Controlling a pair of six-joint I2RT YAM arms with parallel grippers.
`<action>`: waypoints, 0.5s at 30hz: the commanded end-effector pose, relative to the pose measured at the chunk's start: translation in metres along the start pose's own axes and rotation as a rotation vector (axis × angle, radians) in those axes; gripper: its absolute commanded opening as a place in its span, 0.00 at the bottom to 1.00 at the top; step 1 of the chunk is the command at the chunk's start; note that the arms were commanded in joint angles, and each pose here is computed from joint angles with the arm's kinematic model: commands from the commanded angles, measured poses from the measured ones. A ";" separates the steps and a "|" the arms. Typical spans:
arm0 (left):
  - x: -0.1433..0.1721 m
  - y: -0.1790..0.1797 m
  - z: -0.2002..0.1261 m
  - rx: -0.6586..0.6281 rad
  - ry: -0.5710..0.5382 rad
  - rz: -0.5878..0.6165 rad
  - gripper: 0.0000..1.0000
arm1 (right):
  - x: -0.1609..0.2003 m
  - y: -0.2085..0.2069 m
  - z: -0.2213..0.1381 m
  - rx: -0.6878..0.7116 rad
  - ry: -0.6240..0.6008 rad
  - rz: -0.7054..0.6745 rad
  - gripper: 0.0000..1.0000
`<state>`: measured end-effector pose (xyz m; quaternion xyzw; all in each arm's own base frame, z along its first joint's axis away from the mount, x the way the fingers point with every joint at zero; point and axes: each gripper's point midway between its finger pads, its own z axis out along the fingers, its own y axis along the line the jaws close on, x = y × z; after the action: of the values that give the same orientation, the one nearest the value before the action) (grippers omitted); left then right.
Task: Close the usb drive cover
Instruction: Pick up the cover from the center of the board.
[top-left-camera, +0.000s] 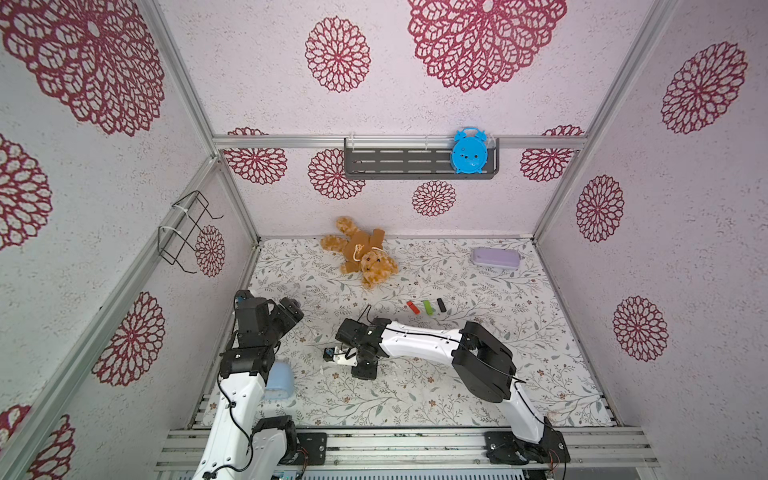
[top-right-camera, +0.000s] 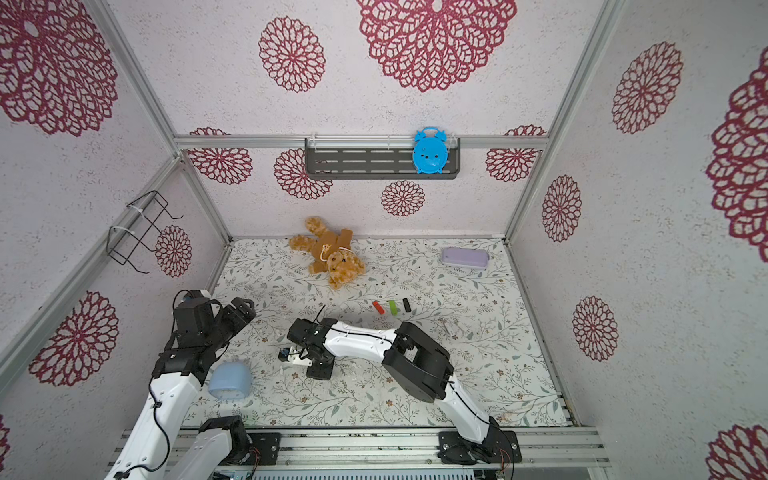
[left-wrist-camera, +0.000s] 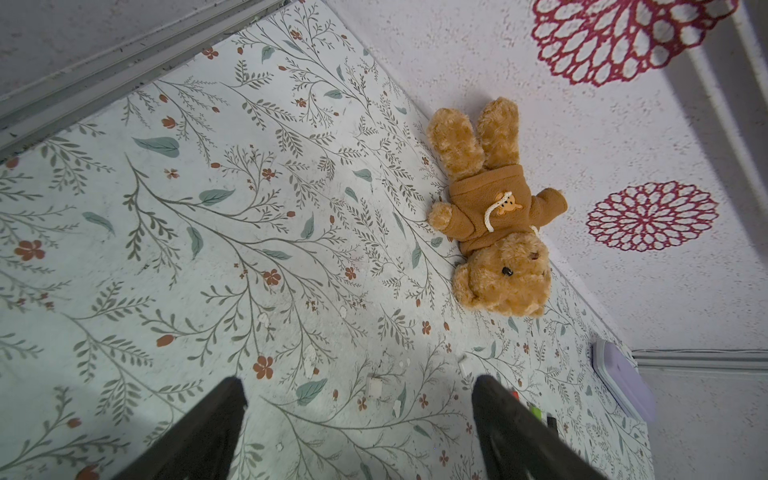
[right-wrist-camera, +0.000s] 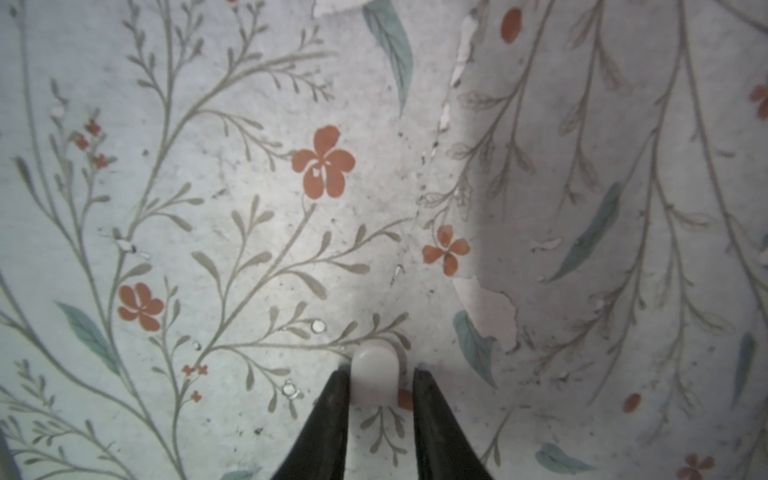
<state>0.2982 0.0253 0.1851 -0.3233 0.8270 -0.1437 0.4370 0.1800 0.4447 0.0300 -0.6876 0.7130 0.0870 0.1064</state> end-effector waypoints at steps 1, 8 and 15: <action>0.000 0.002 0.000 0.006 -0.001 0.010 0.89 | 0.008 0.002 0.008 0.002 0.041 -0.005 0.27; 0.002 -0.001 0.001 0.019 0.008 0.016 0.89 | 0.012 0.004 0.010 0.009 0.045 -0.005 0.24; 0.006 -0.011 0.005 0.075 0.042 0.023 0.89 | 0.000 -0.012 -0.018 0.074 -0.071 0.054 0.21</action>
<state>0.3003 0.0167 0.1831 -0.3095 0.8333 -0.1627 0.4282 0.1824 0.4453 0.0304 -0.6813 0.7151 0.0917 0.1268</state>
